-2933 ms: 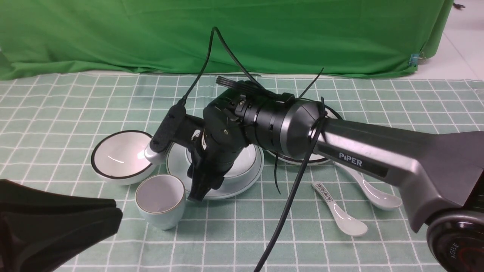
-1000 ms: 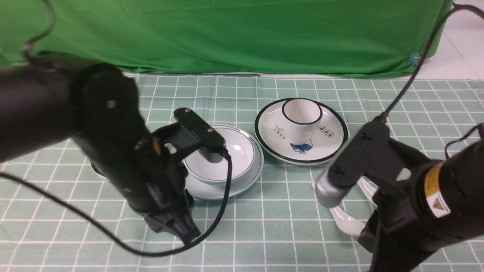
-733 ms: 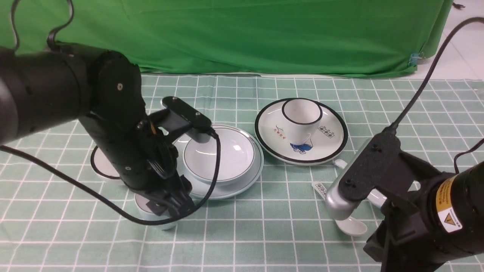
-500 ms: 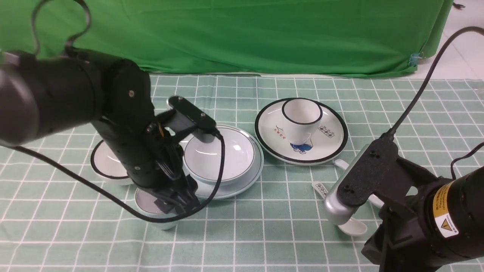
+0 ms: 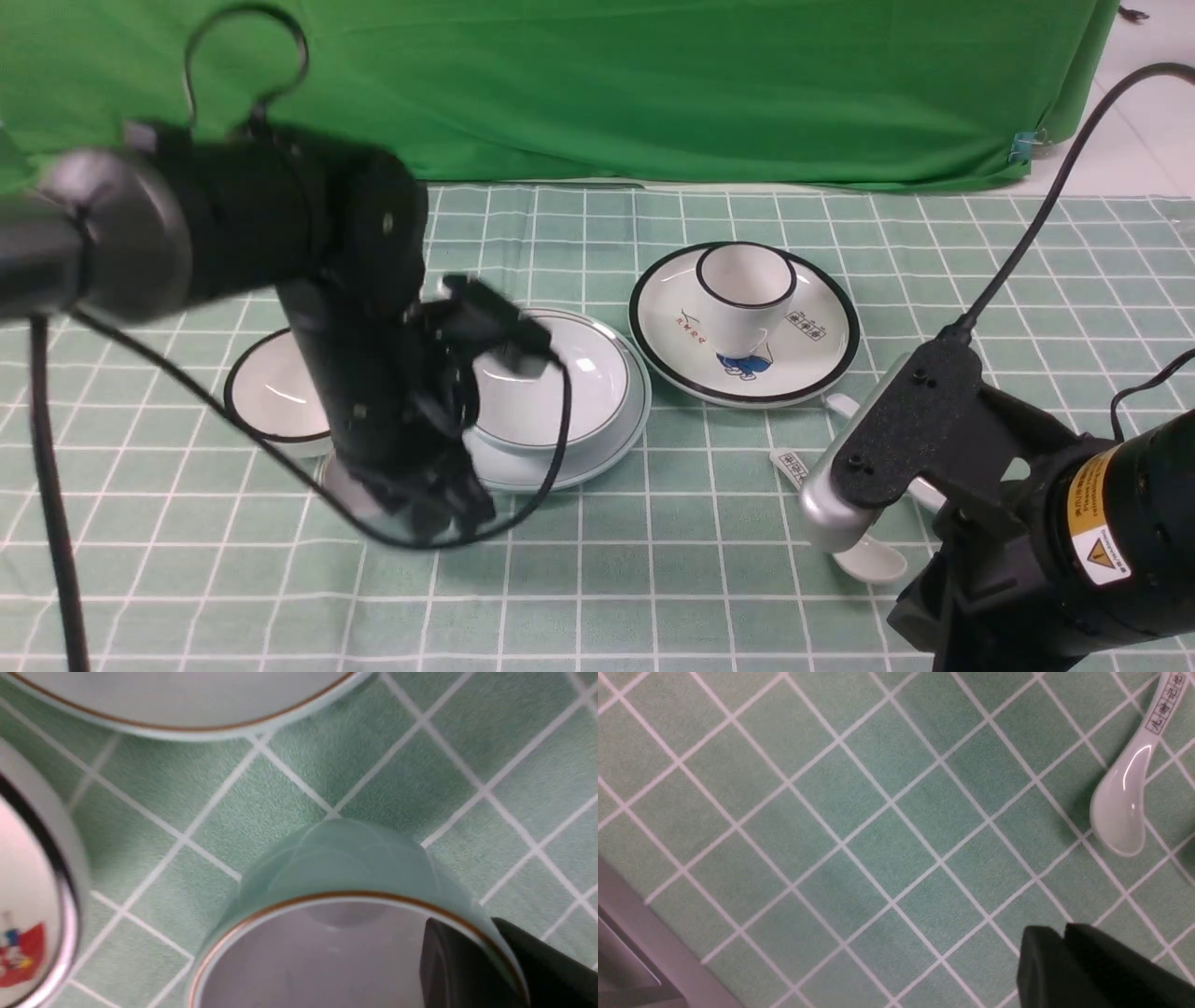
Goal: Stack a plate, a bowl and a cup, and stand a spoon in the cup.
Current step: Use the left arm to grab a blue teacup, then use the left arm to put the blue teacup into the blue rice bowl in the middle
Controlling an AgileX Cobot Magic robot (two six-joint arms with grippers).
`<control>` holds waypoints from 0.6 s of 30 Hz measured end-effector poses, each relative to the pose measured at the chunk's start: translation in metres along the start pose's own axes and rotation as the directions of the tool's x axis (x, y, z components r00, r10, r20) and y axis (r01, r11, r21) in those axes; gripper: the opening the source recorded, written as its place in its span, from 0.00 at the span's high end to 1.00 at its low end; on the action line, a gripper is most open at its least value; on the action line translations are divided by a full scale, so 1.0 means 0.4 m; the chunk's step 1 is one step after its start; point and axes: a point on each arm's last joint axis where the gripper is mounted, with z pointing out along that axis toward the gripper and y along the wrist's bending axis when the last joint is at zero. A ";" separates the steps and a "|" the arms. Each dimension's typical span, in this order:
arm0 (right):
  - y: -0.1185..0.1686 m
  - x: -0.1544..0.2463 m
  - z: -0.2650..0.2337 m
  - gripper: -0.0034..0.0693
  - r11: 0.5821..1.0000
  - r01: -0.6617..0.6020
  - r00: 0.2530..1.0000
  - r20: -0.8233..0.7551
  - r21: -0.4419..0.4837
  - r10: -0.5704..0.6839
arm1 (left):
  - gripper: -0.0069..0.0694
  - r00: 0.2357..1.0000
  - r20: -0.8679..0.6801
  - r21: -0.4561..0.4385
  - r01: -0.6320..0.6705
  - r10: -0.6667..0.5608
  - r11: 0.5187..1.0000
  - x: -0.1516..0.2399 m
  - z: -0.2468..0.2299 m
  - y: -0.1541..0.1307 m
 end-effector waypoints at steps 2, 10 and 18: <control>0.000 0.000 0.000 0.83 1.000 0.000 1.000 0.002 0.000 0.000 | 0.87 0.995 0.102 -0.013 0.000 0.002 1.000 -0.042 -0.080 0.004; 0.000 0.000 0.001 0.83 1.000 0.000 1.000 0.002 0.000 0.000 | 0.87 0.983 0.174 -0.043 -0.055 0.061 0.998 -0.184 -0.068 0.056; 0.000 0.000 0.001 0.83 1.000 -0.018 1.000 0.002 0.000 0.018 | 0.87 0.991 0.100 -0.039 -0.085 0.089 0.996 -0.253 0.056 0.092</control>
